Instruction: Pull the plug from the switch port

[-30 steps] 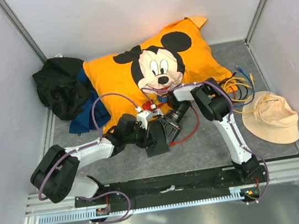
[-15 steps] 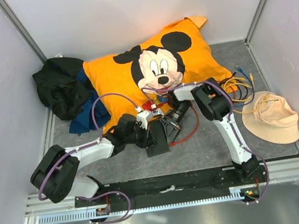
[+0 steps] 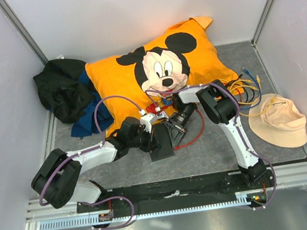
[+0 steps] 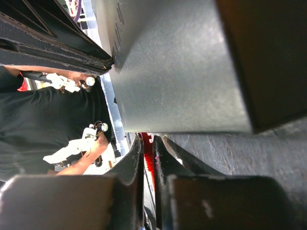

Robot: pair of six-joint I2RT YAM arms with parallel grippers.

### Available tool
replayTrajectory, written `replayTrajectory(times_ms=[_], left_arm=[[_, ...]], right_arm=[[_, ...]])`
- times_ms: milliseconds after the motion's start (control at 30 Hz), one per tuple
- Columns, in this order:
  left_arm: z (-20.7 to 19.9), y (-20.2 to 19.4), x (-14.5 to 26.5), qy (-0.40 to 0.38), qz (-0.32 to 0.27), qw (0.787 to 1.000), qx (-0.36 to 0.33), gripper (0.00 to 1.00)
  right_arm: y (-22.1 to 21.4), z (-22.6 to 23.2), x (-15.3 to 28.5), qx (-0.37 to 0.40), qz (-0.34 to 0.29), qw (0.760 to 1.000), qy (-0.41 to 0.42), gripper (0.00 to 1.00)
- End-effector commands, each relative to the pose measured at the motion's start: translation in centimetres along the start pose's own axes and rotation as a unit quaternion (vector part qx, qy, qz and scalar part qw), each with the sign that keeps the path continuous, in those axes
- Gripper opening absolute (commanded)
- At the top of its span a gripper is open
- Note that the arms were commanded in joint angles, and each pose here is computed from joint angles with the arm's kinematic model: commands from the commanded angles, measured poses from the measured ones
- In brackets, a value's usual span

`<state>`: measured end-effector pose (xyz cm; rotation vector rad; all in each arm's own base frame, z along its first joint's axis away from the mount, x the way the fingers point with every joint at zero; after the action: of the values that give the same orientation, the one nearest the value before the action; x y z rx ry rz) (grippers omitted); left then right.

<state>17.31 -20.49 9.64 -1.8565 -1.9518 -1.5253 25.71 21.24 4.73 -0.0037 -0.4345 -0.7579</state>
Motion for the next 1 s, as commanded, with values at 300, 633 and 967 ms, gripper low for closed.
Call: replayTrajectory(times_ms=[300,633,967], left_arm=[[1.3,-2.0,0.1,0.035,0.047,0.998,-0.005,0.02],[1.3,-2.1,0.1,0.034,0.049,0.998,-0.004,0.02],[1.3,-2.1,0.1,0.033,0.050,0.998,-0.003,0.02]], right_arm=[[-0.8,-3.3,0.4,0.054,0.048,0.995,-0.069,0.01],[-1.5,-3.6,0.5,0.051,0.051,0.995,-0.075,0.00],[-3.3,-3.5,1.6,0.052,0.063,0.992,-0.096,0.00]])
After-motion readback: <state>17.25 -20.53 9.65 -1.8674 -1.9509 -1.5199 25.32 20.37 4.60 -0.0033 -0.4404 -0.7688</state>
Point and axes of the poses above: each gripper's point midway between its finger pads, its own x axis back along the fingers, its own z axis along the line the jaws close on, y = z × x, the point moved 9 cm from there along x, back along the fingers, and after that the axes turned 6 degrees about x, right-handed, at the moved point
